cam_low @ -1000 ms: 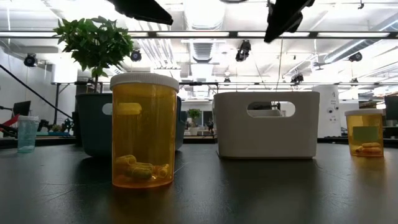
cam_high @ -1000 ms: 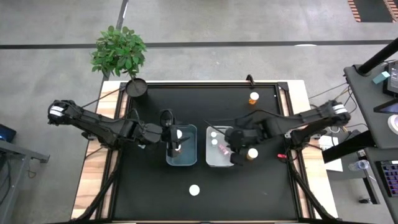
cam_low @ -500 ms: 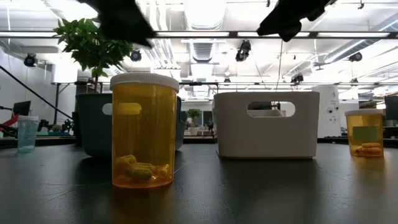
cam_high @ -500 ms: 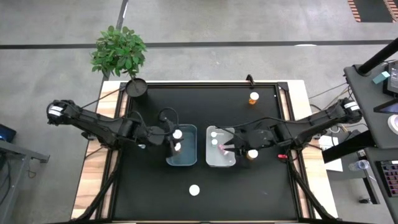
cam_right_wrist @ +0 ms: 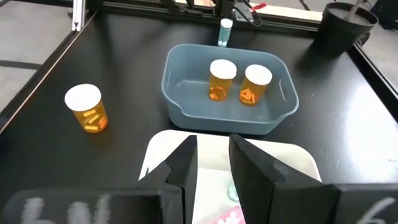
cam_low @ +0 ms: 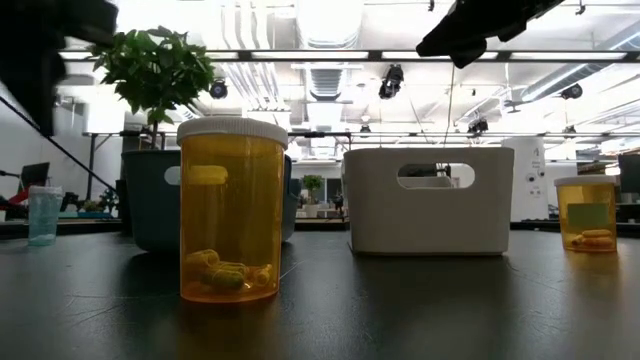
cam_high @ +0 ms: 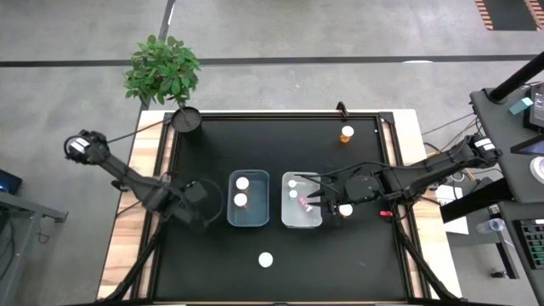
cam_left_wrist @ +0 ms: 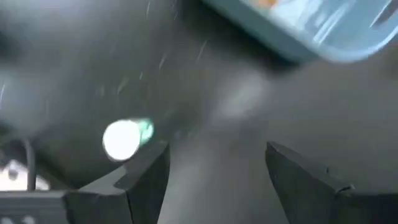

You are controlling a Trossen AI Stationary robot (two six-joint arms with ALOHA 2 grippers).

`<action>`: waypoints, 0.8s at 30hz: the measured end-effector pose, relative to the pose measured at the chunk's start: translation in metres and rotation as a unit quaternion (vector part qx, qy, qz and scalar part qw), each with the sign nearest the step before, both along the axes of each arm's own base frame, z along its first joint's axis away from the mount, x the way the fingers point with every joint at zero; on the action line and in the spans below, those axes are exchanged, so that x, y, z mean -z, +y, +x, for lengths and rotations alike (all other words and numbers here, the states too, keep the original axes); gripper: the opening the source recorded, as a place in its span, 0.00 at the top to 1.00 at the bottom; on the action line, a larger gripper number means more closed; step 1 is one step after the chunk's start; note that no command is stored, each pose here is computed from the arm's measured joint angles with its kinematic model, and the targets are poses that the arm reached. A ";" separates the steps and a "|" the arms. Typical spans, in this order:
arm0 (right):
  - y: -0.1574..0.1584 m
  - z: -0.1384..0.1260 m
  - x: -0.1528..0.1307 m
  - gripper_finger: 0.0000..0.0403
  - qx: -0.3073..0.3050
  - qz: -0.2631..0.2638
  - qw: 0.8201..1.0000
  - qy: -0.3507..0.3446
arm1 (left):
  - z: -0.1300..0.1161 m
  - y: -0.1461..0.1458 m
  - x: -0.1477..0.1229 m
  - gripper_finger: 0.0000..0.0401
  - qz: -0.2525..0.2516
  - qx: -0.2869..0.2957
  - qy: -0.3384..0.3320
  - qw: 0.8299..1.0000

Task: Pick and place medicine bottles into bin by pill shape (circle, oval)
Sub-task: Put the blue tablet bottle into the white bin

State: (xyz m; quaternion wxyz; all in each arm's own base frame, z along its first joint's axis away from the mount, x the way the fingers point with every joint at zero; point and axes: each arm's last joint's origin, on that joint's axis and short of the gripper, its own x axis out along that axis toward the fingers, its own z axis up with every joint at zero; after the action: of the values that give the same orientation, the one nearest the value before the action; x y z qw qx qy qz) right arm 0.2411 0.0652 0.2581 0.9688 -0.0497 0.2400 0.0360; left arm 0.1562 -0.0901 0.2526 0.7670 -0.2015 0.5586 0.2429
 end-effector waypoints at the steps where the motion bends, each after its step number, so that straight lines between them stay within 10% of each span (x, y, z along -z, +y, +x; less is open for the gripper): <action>1: 0.000 0.000 0.001 0.79 -0.001 -0.001 1.000 0.001 | -0.004 -0.003 0.002 0.39 0.002 -0.005 0.007 1.000; 24: -0.001 -0.003 0.012 0.79 -0.001 -0.007 1.000 0.016 | -0.037 -0.002 0.060 0.39 0.092 -0.121 0.001 0.988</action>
State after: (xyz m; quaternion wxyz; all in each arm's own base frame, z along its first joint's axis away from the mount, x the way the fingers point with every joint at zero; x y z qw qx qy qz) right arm 0.2380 0.0642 0.2456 0.9646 -0.0562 0.2552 0.0364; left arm 0.1193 -0.0923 0.1928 0.7466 -0.1958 0.5064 0.3844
